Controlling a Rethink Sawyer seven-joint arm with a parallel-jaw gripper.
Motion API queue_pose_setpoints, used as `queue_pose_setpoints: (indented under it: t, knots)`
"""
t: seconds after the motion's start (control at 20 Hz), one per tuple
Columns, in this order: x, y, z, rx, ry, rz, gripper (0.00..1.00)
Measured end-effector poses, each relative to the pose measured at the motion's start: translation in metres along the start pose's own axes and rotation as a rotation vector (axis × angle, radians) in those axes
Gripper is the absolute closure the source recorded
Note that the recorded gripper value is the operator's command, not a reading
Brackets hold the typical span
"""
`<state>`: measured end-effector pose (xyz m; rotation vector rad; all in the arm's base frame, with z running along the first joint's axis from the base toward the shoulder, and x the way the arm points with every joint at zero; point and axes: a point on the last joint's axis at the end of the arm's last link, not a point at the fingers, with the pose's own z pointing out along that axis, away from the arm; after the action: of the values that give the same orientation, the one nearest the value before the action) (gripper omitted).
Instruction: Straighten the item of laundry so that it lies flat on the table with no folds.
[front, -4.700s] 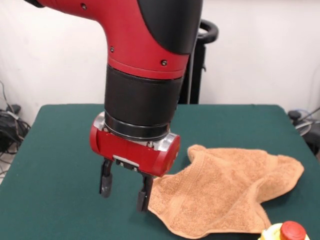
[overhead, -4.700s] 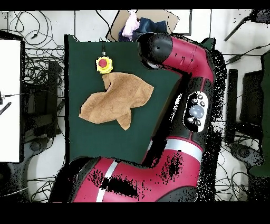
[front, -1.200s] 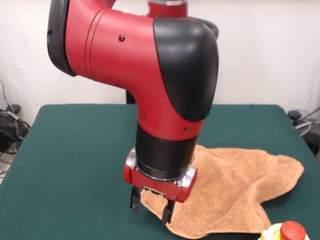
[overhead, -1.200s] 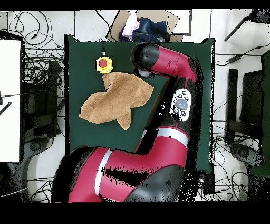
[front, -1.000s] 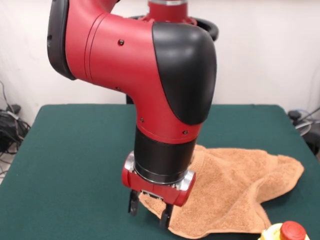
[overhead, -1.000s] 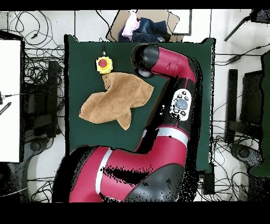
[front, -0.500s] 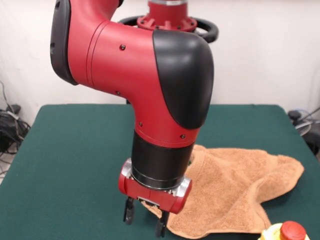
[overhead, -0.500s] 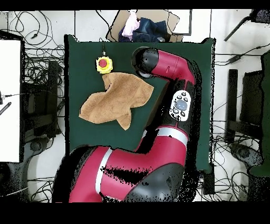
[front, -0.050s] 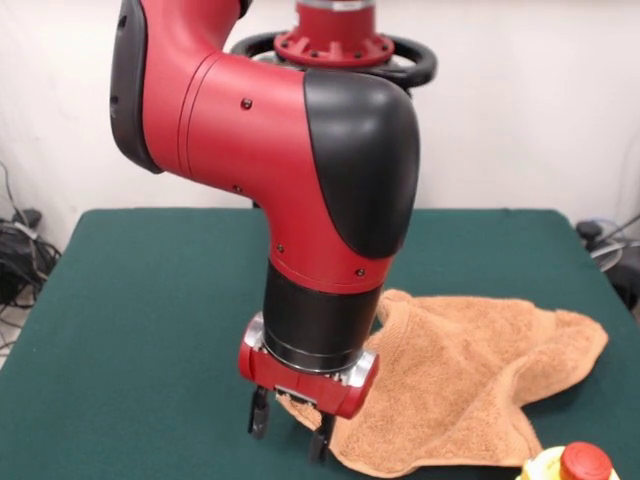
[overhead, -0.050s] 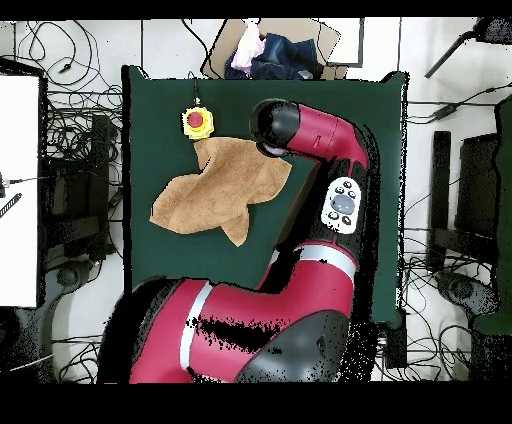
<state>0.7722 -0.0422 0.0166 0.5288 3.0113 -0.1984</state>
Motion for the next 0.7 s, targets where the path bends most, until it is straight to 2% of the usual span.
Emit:
queue_pose_setpoints:
  t: [0.7]
  knots:
    - [0.021, -0.005, -0.015, -0.004, 0.032, 0.015, 0.00]
